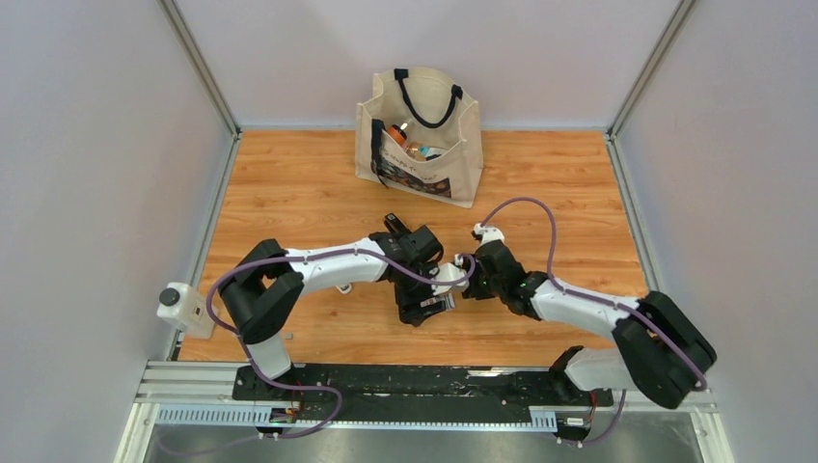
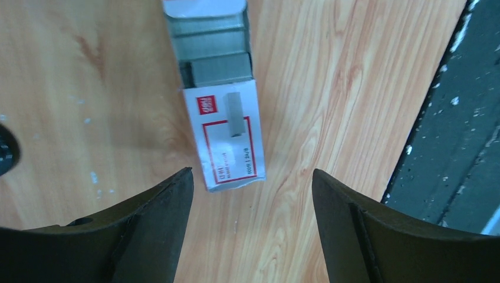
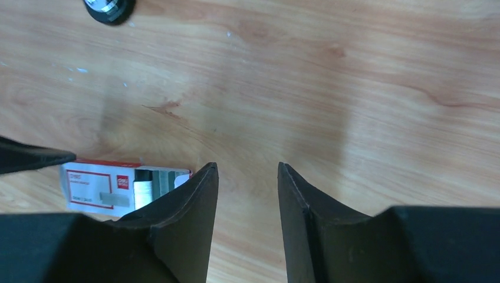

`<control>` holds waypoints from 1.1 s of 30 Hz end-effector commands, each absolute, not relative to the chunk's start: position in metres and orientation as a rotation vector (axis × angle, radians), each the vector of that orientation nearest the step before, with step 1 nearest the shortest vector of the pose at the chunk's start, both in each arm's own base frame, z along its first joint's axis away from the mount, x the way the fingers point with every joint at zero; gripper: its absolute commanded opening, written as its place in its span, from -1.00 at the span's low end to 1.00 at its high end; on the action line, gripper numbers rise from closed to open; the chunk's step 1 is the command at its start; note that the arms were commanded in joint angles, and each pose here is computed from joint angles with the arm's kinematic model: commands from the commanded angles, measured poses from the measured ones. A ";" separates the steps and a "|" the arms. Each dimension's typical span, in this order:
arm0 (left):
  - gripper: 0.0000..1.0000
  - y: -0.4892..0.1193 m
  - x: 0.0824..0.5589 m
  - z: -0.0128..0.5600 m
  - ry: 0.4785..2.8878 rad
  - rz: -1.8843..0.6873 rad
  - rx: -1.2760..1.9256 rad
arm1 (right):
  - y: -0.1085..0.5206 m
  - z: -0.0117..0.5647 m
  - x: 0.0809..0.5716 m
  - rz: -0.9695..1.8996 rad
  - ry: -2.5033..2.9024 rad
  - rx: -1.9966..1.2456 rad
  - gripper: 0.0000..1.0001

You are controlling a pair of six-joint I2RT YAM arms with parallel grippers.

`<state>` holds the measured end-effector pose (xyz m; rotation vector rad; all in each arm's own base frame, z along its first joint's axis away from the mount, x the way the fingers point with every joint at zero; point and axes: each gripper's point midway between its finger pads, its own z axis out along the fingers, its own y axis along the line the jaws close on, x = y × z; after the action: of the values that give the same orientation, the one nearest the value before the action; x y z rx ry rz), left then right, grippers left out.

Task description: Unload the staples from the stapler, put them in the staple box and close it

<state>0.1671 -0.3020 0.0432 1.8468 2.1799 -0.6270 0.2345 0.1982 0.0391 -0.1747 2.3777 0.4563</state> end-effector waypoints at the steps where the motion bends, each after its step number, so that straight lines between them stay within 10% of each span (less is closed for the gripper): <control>1: 0.63 -0.303 0.168 0.037 2.081 -0.483 1.883 | 0.231 0.052 0.256 0.578 2.335 -0.171 -0.11; 33: 0.61 -0.279 0.223 0.030 2.077 -0.152 1.767 | 0.223 0.023 0.200 0.627 2.528 -0.266 -0.22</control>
<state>0.2057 -0.2843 0.0195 1.8122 2.0901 -0.2283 0.2162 0.2276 0.0239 -0.2645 2.4938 0.6276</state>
